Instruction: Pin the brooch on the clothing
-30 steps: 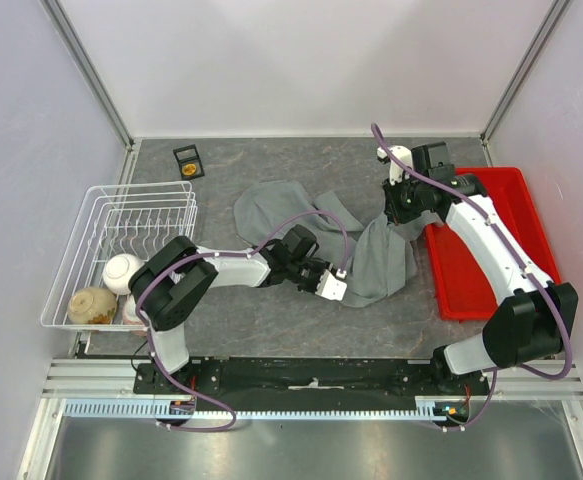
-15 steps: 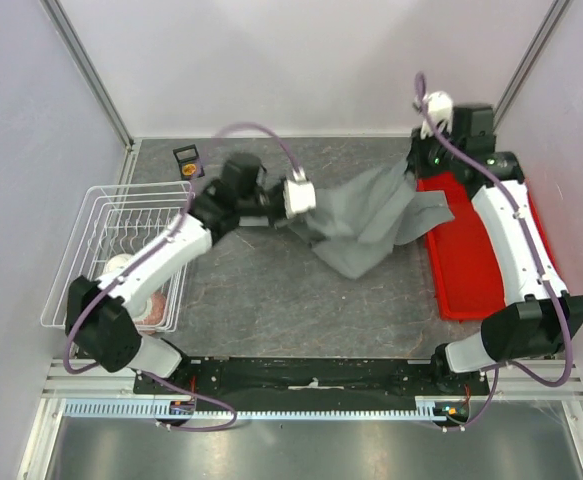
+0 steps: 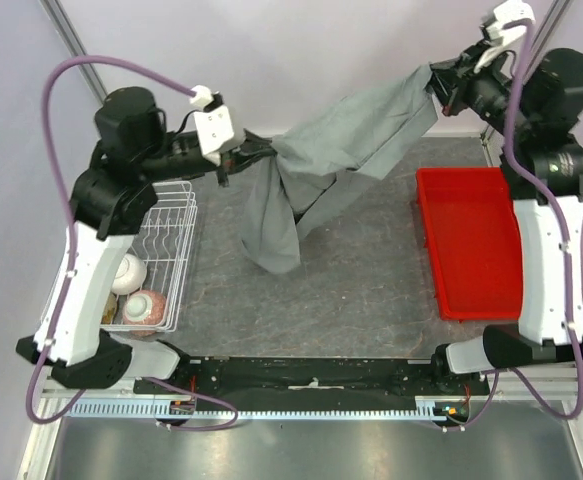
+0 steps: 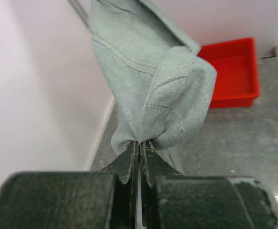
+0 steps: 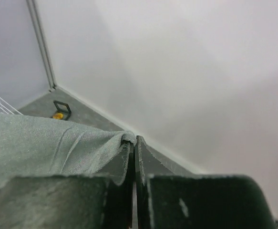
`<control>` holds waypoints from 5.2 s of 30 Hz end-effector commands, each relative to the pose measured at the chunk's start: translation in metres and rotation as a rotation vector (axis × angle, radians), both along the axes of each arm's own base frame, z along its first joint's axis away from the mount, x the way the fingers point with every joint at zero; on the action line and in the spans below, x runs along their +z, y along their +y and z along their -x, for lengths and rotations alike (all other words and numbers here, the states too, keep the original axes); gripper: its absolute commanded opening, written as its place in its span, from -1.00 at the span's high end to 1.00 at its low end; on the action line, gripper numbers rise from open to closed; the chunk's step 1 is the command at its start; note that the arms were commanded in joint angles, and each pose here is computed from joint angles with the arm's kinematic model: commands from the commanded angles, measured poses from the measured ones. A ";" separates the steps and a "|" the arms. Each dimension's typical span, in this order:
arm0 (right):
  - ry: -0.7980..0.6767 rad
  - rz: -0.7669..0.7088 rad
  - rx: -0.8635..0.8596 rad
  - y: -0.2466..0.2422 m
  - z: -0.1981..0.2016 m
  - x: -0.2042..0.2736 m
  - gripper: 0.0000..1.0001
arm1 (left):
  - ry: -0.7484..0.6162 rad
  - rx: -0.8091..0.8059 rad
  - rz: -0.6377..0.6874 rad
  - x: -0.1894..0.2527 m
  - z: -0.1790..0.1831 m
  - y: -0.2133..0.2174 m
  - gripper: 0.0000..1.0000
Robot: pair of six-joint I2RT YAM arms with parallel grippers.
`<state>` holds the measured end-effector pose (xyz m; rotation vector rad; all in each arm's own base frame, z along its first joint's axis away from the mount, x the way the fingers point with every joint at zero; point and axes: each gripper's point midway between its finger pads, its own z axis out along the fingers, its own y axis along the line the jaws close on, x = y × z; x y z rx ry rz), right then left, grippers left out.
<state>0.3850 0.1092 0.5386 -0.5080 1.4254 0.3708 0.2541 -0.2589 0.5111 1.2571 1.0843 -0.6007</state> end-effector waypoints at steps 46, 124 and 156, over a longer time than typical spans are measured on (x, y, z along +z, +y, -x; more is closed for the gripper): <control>1.017 0.552 0.141 0.112 0.026 -0.472 -0.36 | 1.092 0.406 -0.137 -0.348 -0.116 0.072 -0.22; 1.069 0.464 0.014 0.001 0.015 -0.385 -0.55 | 0.890 0.859 0.040 -0.363 -0.301 0.069 -0.24; 1.282 0.839 -0.084 -0.025 0.105 -0.524 1.00 | 1.044 0.530 0.087 -0.348 -0.226 0.026 -0.20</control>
